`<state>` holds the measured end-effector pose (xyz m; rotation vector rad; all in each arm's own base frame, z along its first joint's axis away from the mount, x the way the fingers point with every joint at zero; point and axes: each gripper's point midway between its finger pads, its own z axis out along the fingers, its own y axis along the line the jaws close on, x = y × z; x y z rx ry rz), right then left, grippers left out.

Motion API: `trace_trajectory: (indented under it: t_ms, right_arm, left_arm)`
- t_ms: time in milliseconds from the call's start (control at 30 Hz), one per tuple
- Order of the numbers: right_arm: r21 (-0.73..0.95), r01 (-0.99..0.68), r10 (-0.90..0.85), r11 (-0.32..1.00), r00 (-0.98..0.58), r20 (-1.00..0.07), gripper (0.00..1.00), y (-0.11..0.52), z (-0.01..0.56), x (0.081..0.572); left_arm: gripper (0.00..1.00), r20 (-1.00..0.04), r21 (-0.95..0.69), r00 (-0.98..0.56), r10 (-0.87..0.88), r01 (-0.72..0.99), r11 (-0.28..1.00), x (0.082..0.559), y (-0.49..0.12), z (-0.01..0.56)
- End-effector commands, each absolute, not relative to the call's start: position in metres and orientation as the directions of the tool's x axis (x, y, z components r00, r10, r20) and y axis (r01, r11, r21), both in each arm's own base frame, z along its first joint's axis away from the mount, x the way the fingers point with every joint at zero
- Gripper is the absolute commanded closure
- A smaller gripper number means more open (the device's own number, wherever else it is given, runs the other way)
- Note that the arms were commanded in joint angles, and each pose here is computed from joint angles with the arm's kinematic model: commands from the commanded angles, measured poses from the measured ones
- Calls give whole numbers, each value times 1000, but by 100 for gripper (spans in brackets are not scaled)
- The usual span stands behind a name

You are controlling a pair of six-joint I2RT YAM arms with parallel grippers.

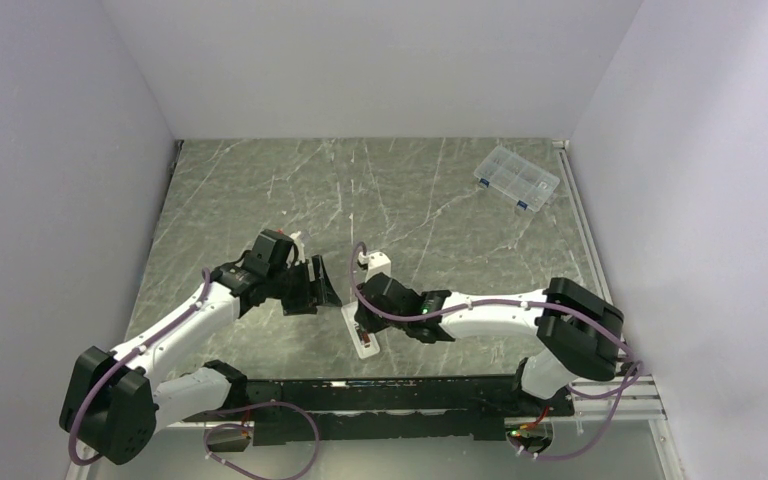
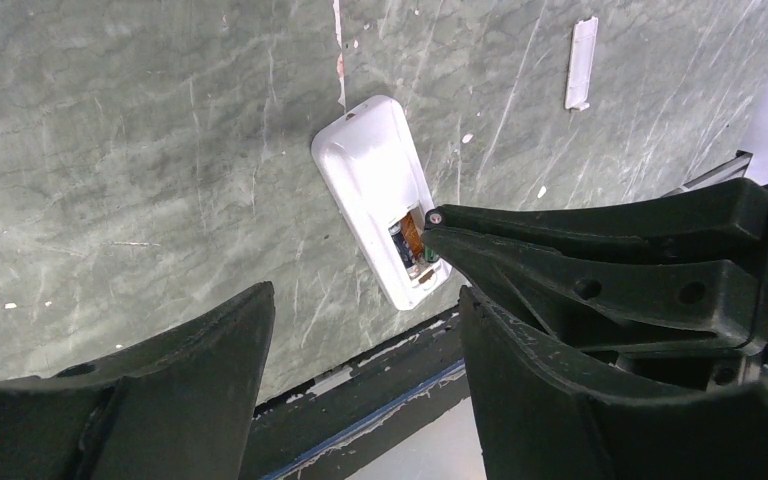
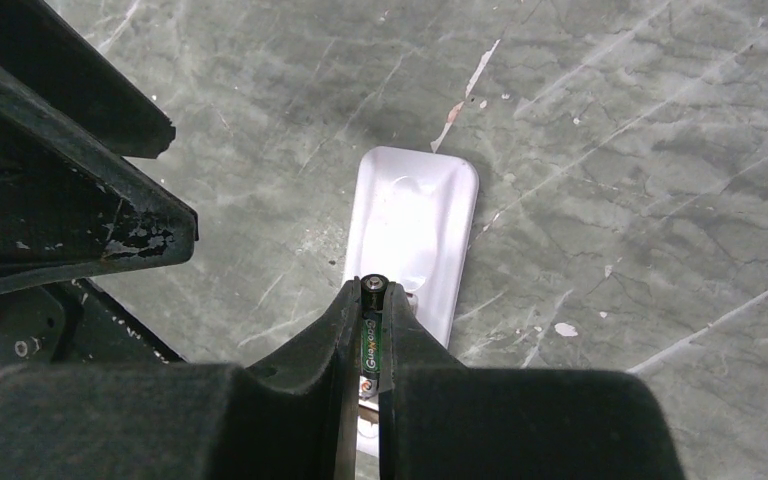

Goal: Load the batteries into the remote control
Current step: Load the battery into the remote control.

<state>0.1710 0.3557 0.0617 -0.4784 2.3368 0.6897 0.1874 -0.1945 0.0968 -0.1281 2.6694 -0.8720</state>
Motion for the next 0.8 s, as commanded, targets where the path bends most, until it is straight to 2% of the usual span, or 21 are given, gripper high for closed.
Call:
trace_trajectory:
  t_ms: [0, 767]
  right_arm:
    - [330, -489, -133, 808, -696, -705, 100, 358, 62, 177]
    - [303, -478, -131, 825, -682, -719, 100, 355, 52, 173]
  left_arm:
    - [27, -300, -614, -936, -183, 43, 788, 190, -200, 104]
    - [27, -309, -607, -934, -181, 48, 793, 189, -198, 108]
